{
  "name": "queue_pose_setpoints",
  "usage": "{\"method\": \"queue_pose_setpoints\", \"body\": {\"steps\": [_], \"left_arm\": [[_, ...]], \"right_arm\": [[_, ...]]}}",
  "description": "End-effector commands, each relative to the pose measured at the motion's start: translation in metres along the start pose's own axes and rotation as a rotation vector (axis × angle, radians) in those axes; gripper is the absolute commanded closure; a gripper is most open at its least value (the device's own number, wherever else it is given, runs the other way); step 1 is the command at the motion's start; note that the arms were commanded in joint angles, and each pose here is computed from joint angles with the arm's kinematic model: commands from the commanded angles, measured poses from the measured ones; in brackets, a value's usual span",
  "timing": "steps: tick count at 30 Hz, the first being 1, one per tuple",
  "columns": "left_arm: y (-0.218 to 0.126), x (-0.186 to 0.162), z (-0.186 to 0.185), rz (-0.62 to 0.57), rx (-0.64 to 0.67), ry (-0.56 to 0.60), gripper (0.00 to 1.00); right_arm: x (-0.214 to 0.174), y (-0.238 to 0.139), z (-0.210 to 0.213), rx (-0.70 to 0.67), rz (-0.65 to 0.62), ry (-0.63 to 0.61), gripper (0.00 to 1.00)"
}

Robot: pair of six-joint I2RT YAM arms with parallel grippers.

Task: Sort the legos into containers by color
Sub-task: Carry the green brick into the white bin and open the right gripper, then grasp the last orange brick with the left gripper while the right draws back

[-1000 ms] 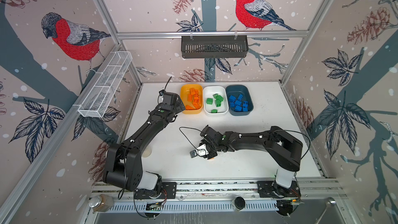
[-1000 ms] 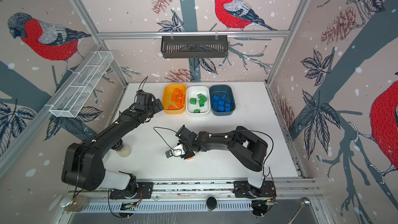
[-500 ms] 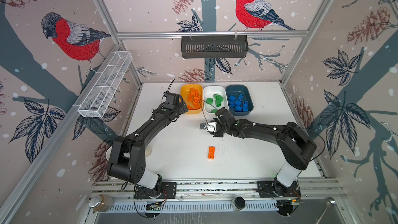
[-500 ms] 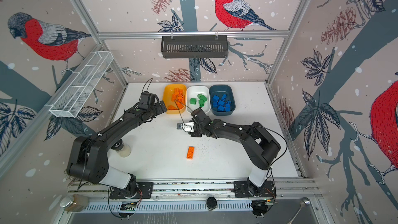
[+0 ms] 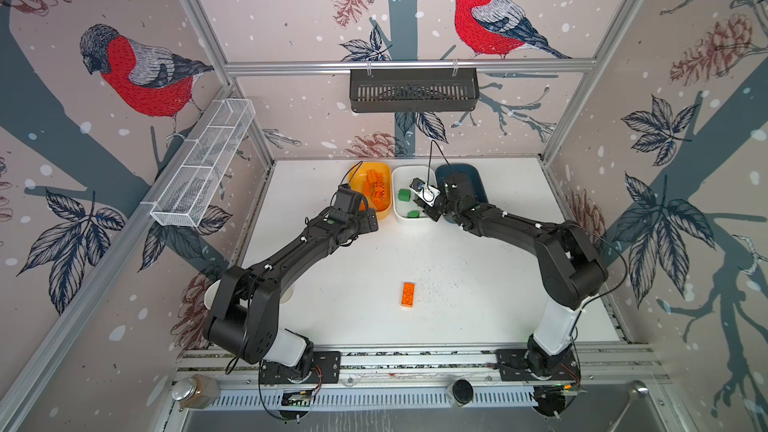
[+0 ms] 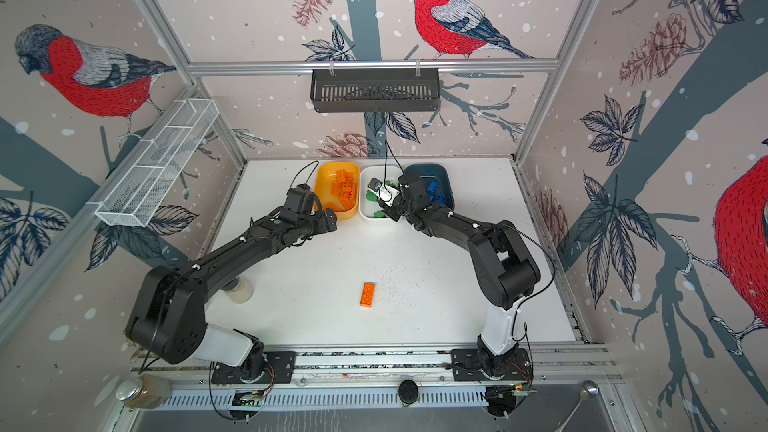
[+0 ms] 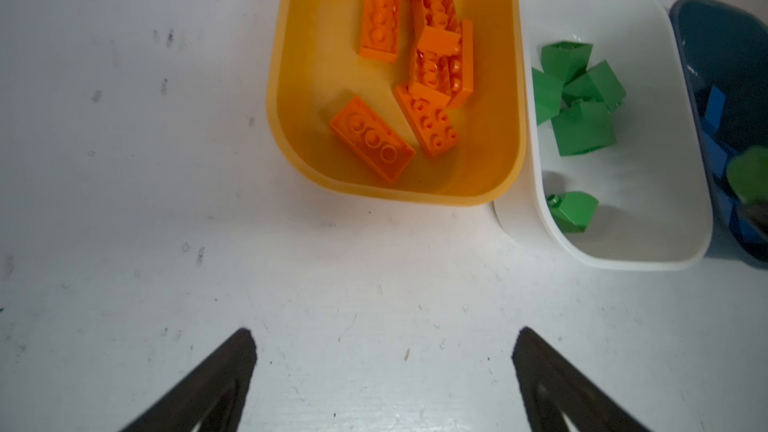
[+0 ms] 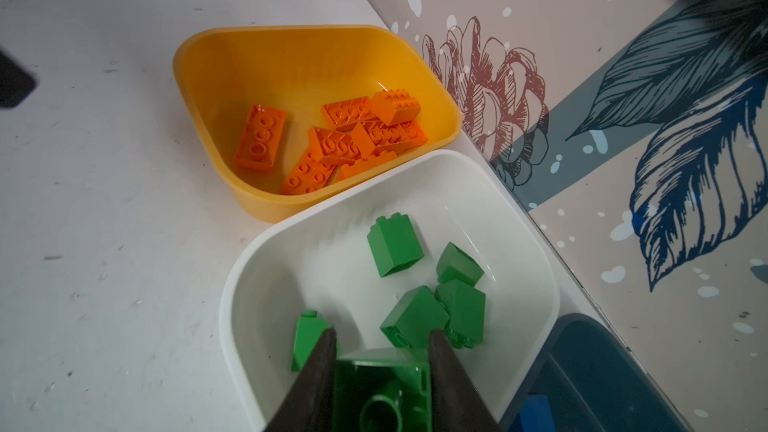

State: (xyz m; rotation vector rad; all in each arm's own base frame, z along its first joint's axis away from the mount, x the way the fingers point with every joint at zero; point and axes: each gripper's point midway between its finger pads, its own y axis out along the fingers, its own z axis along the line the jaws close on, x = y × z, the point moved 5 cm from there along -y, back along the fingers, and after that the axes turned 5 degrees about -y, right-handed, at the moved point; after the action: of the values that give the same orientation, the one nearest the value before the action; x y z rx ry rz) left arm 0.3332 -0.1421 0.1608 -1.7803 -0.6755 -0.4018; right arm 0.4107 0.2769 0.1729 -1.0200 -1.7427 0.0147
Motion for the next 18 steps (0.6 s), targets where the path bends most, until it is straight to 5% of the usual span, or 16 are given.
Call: {"method": "queue_pose_setpoints", "body": {"steps": [1, 6, 12, 18], "left_arm": [[-0.006, -0.01, -0.02, 0.025, -0.109, 0.122, 0.03], [-0.011, -0.04, -0.048, 0.119, -0.196, 0.34, 0.03], [-0.016, -0.074, -0.079, 0.184, -0.25, 0.588, 0.03], [-0.019, -0.098, -0.086, 0.284, -0.255, 0.543, 0.03]], "right_arm": [[0.007, 0.007, -0.016, -0.062, -0.034, 0.083, 0.52], [0.017, 0.002, -0.025, -0.099, -0.057, 0.159, 0.23], [0.028, -0.033, -0.035, -0.195, -0.088, 0.255, 0.09], [0.019, -0.088, -0.044, -0.333, -0.139, 0.415, 0.0]]}}
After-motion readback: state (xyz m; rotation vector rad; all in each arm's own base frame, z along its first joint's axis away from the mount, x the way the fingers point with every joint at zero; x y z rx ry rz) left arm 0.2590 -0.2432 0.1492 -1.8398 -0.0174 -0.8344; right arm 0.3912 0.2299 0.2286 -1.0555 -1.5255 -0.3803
